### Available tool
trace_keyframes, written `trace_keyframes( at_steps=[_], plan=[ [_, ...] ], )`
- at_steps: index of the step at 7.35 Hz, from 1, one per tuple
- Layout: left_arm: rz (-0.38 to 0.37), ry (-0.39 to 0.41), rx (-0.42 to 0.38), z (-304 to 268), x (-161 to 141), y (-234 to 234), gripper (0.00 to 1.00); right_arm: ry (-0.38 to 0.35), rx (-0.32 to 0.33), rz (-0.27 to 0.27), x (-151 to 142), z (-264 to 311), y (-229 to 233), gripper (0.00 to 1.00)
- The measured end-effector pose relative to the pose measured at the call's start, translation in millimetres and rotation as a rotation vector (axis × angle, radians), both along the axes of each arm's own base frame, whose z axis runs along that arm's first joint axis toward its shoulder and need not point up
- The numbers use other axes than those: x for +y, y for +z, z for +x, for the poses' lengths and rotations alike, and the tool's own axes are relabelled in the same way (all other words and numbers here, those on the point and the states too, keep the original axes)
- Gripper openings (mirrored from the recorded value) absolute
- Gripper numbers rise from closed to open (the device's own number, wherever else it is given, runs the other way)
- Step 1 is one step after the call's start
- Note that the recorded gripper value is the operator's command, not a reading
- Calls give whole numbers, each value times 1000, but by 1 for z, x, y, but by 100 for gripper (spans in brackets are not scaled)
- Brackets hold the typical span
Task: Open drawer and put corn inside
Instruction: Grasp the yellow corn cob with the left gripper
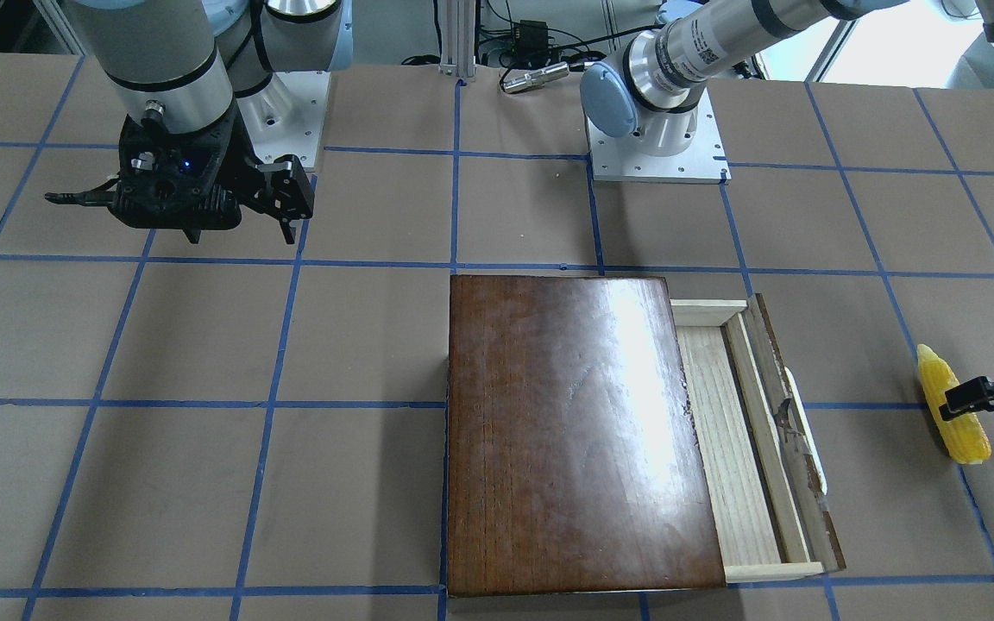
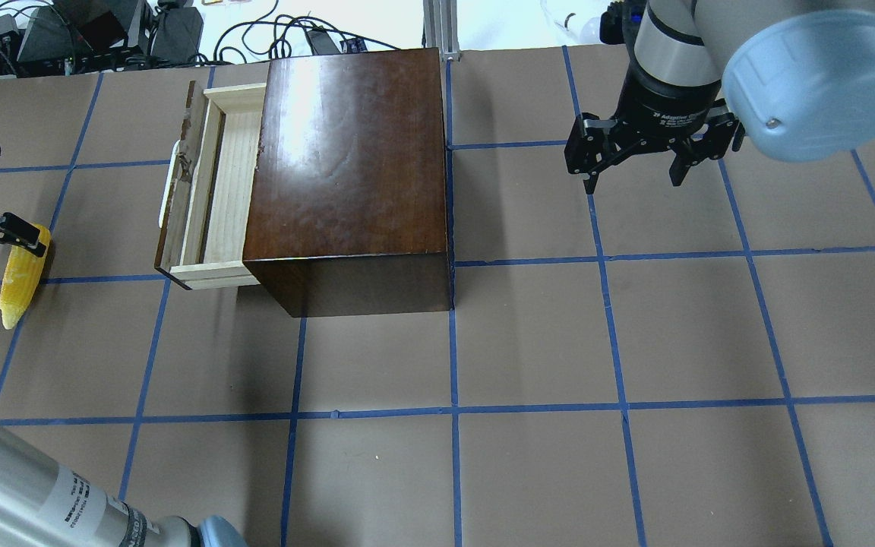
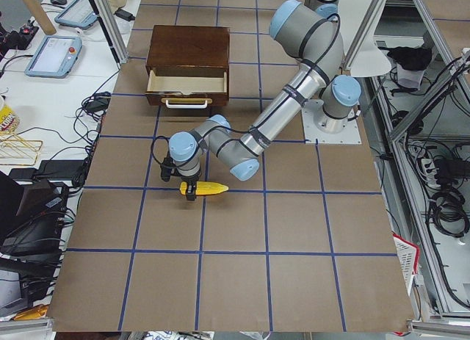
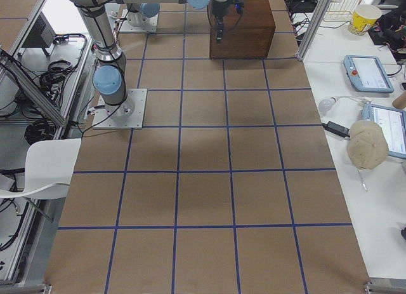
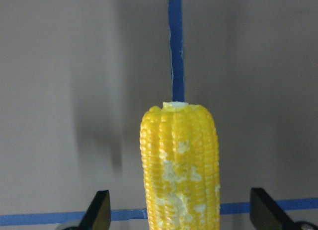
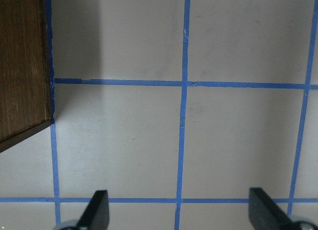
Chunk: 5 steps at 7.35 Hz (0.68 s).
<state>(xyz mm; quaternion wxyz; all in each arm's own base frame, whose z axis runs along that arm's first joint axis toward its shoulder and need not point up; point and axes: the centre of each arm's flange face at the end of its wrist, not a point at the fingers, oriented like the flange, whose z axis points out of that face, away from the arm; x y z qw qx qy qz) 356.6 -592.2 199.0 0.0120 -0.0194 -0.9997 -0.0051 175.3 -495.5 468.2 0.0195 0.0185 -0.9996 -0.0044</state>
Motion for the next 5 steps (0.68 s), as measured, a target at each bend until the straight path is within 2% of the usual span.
trace_keyframes(
  at_steps=[2, 3, 4, 5],
  plan=[
    [6, 2, 8, 5, 3, -6, 66, 0, 0, 0, 0, 0, 0, 100],
    [7, -3, 8, 6, 4, -5, 36, 0, 0, 0, 0, 0, 0, 100],
    [8, -12, 8, 6, 4, -5, 13, 0, 0, 0, 0, 0, 0, 100],
    [5, -22, 7, 7, 4, -4, 0, 0, 0, 0, 0, 0, 0, 100]
  ],
)
